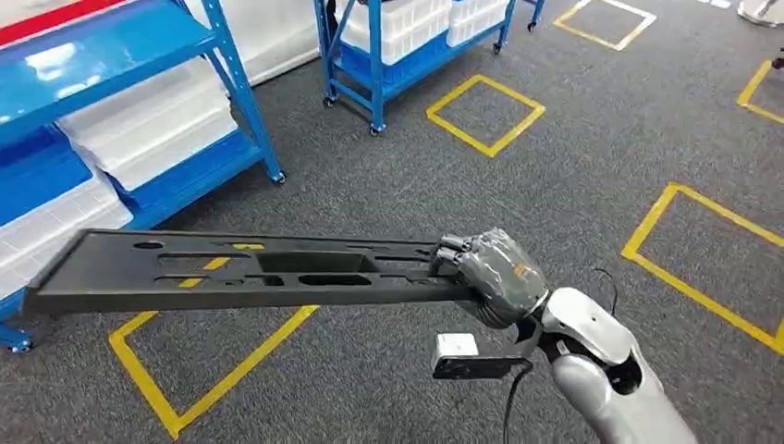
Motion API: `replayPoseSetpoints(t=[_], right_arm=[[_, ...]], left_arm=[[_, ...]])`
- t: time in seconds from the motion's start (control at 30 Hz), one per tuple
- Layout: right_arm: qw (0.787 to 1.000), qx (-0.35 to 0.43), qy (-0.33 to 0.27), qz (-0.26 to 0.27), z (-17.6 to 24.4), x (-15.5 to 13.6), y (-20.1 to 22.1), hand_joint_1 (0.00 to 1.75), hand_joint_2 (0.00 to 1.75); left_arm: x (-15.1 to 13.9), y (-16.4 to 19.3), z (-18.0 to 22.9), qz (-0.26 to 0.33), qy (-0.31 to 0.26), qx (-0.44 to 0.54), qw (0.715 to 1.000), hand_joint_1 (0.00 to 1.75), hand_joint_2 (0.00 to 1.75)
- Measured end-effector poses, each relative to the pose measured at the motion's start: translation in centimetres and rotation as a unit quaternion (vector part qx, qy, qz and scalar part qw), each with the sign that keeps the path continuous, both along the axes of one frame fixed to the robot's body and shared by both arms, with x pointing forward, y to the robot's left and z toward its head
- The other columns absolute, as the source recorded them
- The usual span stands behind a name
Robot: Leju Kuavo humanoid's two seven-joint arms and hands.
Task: Take the parts from the cabinet and place them on the table.
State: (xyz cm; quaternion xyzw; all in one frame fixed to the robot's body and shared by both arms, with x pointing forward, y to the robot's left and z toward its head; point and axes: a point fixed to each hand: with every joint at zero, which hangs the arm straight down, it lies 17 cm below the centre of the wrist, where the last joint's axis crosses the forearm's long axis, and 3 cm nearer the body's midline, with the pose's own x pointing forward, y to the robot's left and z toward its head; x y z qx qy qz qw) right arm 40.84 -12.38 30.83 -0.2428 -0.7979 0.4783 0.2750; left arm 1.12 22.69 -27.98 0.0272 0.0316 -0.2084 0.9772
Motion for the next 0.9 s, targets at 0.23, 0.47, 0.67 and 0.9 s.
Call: replayPoseSetpoints(t=[0.23, 0.47, 0.67, 0.9], right_arm=[[1.000, -0.013, -0.009, 0.008, 1.0, 1.2, 0.9, 1.75, 1.75], [1.000, -0.019, -0.001, 0.010, 0.3, 1.5, 1.2, 1.75, 1.75], [1.000, -0.025, -0.001, -0.008, -0.2, 1.5, 0.7, 1.75, 1.75], [0.999, -0.023, 0.003, -0.028, -0.6, 1.0, 0.2, 1.75, 1.75]], left_arm=[[0.0, -0.8, 0.1, 0.044, 0.000, -0.017, 0.999, 0.00, 1.75], [-0.1, -0.7, 0.0, 0.044, -0.011, -0.019, 0.999, 0.00, 1.75], [0.3, -1.0, 0.0, 0.026, -0.019, -0.028, 0.999, 0.00, 1.75], [-0.3, -0.2, 0.0, -0.019, -0.012, -0.040, 0.999, 0.00, 1.75]])
